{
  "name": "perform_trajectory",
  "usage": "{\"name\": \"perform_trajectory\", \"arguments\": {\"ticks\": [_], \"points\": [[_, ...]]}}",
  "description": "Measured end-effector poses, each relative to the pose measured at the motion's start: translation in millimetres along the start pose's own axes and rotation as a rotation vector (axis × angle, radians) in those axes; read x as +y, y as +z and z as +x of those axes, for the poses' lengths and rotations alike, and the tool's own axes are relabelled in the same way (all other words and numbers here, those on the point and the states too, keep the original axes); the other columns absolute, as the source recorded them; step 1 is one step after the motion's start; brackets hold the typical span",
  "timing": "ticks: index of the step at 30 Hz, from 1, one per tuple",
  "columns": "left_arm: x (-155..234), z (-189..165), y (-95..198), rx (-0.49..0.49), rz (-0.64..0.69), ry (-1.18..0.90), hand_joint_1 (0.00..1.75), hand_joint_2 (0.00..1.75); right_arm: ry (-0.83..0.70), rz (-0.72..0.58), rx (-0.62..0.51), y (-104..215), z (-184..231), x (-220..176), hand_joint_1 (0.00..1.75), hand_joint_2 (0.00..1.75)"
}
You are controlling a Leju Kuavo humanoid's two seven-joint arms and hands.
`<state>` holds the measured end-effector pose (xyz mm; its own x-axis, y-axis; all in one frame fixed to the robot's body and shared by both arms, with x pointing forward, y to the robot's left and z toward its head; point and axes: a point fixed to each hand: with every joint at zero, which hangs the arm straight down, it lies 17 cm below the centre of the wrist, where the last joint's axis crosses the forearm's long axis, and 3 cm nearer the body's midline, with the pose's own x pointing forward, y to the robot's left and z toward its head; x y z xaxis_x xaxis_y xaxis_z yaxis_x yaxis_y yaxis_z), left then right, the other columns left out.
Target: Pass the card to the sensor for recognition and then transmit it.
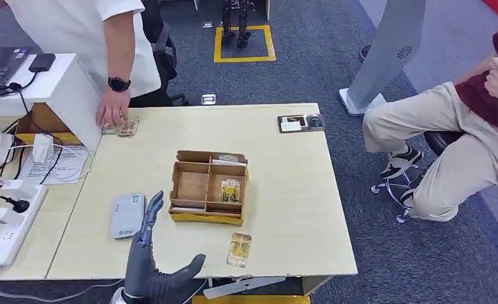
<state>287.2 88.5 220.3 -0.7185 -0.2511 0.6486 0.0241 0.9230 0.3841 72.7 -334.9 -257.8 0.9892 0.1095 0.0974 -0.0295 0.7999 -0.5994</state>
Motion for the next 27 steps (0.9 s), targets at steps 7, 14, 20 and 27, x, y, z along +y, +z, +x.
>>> {"name": "perform_trajectory", "arguments": {"ticks": [7,14,20,27], "points": [[-49,-14,6,-0.012,-0.207,-0.021,0.0,1.75,0.023,0.0,-0.016,-4,3,-4,0.0,0.0],[-70,-20,9,-0.017,-0.291,-0.008,0.0,1.75,0.035,-0.004,-0.029,-5,5,-6,0.0,0.0],[-97,-20,2,-0.029,-0.356,0.059,0.0,1.75,0.054,-0.006,-0.049,-6,11,-8,0.0,0.0],[-112,-18,-6,-0.041,-0.377,0.072,0.0,1.75,0.066,-0.007,-0.062,-6,13,-8,0.0,0.0]]}}
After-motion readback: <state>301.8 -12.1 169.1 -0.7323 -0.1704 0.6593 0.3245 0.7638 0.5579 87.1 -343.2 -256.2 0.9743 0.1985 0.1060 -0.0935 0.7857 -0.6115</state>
